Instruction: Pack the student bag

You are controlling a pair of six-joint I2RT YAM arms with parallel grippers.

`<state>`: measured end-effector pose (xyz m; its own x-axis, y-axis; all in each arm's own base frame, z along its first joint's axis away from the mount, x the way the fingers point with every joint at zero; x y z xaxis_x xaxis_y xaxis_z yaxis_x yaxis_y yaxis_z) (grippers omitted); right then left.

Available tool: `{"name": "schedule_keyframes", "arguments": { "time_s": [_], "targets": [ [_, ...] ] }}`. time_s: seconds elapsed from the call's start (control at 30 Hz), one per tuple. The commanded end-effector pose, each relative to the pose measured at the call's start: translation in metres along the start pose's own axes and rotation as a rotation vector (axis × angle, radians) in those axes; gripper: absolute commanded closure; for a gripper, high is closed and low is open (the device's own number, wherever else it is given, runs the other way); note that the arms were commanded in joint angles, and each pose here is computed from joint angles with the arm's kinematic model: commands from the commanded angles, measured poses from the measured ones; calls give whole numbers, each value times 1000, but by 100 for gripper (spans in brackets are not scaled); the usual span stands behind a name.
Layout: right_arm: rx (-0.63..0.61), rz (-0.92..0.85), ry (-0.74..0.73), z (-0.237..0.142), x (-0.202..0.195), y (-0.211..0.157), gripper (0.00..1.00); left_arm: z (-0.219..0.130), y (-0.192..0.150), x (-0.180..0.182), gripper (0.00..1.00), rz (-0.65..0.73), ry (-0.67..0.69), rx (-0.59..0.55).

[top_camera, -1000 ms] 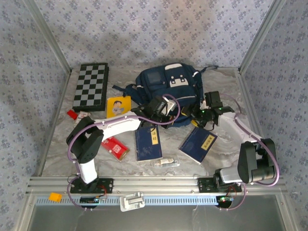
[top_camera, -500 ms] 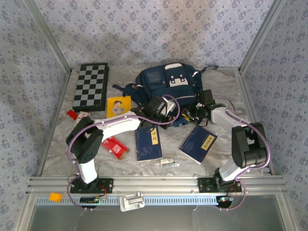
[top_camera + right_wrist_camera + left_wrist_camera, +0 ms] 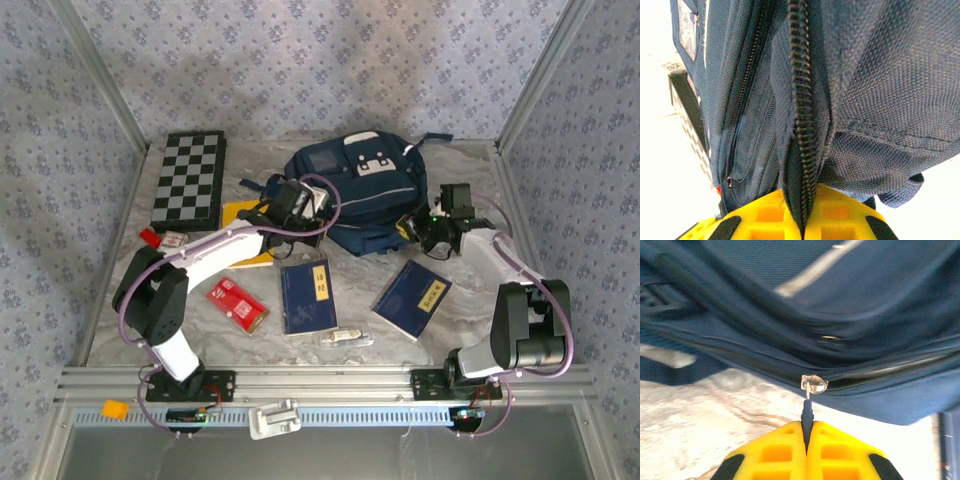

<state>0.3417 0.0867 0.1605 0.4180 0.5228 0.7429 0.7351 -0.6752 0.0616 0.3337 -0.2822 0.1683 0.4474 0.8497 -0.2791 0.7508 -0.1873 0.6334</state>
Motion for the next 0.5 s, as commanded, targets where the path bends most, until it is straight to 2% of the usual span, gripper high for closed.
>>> {"name": "schedule_keyframes", "arguments": {
  "time_s": [0.0,0.13,0.3,0.47],
  "targets": [
    [-47,-1,43,-21,6,7,100,-3,7,51,100,-89,211,16],
    [-68,-1,55,-33,4,5,100,4,17,76,100,-176,272,-8],
    [-61,1,41,-27,-1,-7,100,20,43,94,100,-266,213,-50],
    [-71,-40,45,-11,10,-19,100,34,73,96,100,-269,151,-98]
  ]
}}
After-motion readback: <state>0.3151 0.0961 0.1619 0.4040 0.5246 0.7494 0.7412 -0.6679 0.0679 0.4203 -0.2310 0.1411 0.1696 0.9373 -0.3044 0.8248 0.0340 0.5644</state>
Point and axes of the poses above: each hand's point on the last joint's axis, 136 mm out from that joint toward the fingers, its own z axis out along the fingers, its own x axis along the line the jaws close on, y = z × x, the point moved 4 cm from there along -z, back along the fingers, and after that the axes turned 2 degrees about -z, right-handed, at the moved point
